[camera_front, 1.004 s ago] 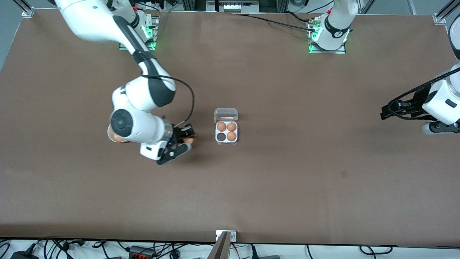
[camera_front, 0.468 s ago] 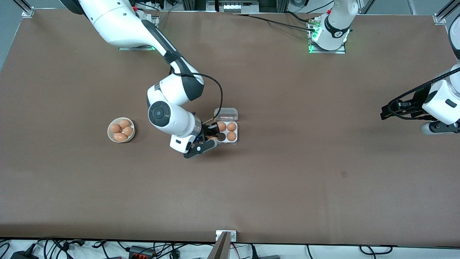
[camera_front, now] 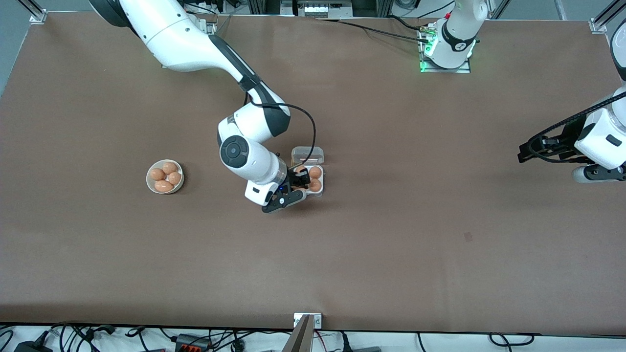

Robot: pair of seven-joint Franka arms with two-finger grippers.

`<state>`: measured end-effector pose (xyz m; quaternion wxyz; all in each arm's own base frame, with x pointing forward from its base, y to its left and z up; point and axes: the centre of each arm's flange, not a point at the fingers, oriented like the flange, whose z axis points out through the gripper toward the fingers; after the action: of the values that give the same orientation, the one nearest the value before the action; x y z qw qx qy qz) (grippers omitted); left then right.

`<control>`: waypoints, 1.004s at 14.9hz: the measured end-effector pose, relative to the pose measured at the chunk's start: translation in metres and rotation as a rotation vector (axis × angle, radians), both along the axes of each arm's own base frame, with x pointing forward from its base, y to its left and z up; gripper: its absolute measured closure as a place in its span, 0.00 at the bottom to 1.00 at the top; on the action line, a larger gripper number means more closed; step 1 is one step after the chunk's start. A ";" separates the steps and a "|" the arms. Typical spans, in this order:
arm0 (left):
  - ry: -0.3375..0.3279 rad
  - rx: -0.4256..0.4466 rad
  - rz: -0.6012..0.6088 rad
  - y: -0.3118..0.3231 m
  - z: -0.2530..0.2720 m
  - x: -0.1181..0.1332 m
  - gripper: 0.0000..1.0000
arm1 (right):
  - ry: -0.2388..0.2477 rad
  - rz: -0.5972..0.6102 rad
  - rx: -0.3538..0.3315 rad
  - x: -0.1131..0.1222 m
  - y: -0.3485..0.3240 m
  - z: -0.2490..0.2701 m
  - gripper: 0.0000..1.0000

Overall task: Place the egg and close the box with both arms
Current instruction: 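Lower the egg into the empty carton slot and open the right gripper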

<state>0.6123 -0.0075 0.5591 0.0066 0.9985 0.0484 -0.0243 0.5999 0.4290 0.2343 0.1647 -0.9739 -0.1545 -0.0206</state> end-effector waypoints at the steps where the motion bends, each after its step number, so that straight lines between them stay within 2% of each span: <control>1: 0.000 0.000 0.000 0.000 0.000 0.000 0.00 | -0.006 -0.004 0.000 -0.004 0.000 -0.008 0.52; 4: 0.000 0.000 0.000 0.000 0.000 0.000 0.00 | -0.008 -0.004 -0.003 -0.012 0.003 -0.018 0.52; 12: 0.000 0.000 0.000 0.000 0.000 0.000 0.00 | -0.002 -0.007 -0.007 -0.015 0.002 -0.021 0.52; 13: 0.000 0.000 0.000 0.000 0.000 0.000 0.00 | 0.001 -0.019 -0.007 -0.014 0.002 -0.021 0.48; 15: 0.000 0.000 0.000 0.000 0.000 0.000 0.00 | 0.007 -0.059 -0.005 -0.013 0.001 -0.020 0.31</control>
<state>0.6123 -0.0075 0.5591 0.0066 0.9985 0.0484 -0.0243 0.5870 0.4302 0.2147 0.1620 -0.9786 -0.1254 -0.0215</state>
